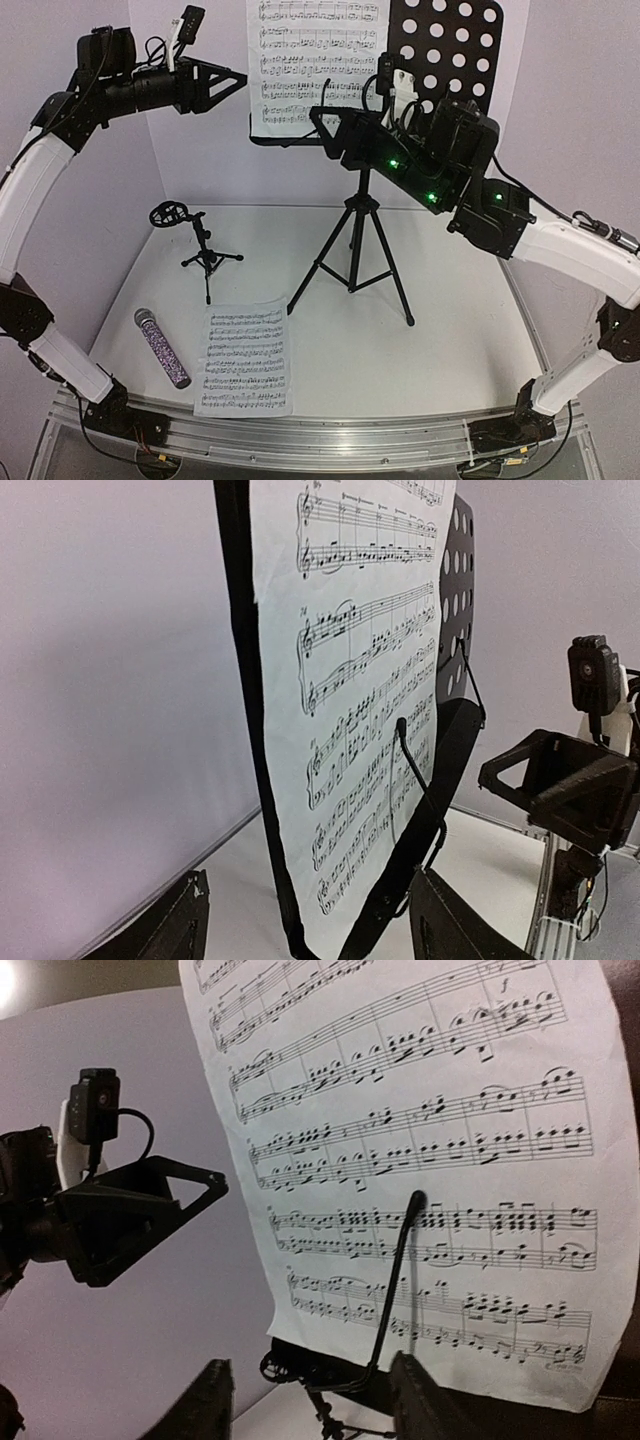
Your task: Set up the instrument practice props
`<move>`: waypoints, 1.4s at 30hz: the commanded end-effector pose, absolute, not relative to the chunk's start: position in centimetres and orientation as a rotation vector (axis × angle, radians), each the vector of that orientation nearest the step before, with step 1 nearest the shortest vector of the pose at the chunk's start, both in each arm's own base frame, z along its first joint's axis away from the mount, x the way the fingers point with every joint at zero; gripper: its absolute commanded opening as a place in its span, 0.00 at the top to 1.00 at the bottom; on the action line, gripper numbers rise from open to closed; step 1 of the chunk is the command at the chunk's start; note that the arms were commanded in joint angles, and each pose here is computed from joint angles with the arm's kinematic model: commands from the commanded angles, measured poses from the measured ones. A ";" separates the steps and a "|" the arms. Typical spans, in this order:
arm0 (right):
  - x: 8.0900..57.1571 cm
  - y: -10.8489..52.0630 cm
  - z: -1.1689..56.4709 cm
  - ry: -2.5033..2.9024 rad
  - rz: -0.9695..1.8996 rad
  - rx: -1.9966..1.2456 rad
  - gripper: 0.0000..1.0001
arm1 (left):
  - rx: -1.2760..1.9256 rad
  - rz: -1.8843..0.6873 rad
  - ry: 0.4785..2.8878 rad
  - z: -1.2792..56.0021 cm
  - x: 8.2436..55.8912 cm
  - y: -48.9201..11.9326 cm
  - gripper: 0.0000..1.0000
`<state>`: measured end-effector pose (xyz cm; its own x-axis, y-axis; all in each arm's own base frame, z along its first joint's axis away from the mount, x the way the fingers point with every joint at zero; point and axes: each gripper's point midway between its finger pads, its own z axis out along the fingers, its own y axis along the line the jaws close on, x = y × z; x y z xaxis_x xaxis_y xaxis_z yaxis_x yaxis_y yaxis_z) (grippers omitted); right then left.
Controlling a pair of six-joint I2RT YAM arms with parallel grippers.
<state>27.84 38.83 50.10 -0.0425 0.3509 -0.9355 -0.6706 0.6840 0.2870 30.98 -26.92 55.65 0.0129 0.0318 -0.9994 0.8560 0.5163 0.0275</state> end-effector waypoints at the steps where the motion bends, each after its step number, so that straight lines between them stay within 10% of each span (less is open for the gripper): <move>1: 24.0 39.4 51.5 1.421 0.959 -0.431 0.28 | 0.817 -0.841 1.447 55.3 28.1 -25.7 0.30; 6: 18.5 40.8 49.1 1.491 1.068 -0.684 0.11 | 0.856 -0.874 1.424 53.1 24.5 -24.5 0.27; 16: 12.0 39.7 36.3 2.010 1.196 -0.881 0.11 | 1.159 -0.856 1.453 43.5 16.2 -22.2 0.28; 27: 15.9 41.8 13.0 2.667 0.721 -0.462 0.14 | 1.188 -0.849 1.596 35.2 15.4 -21.3 0.28; 42: 21.0 48.4 1.2 2.860 0.944 -0.320 0.24 | 1.042 -0.995 1.616 34.7 16.4 -22.4 0.27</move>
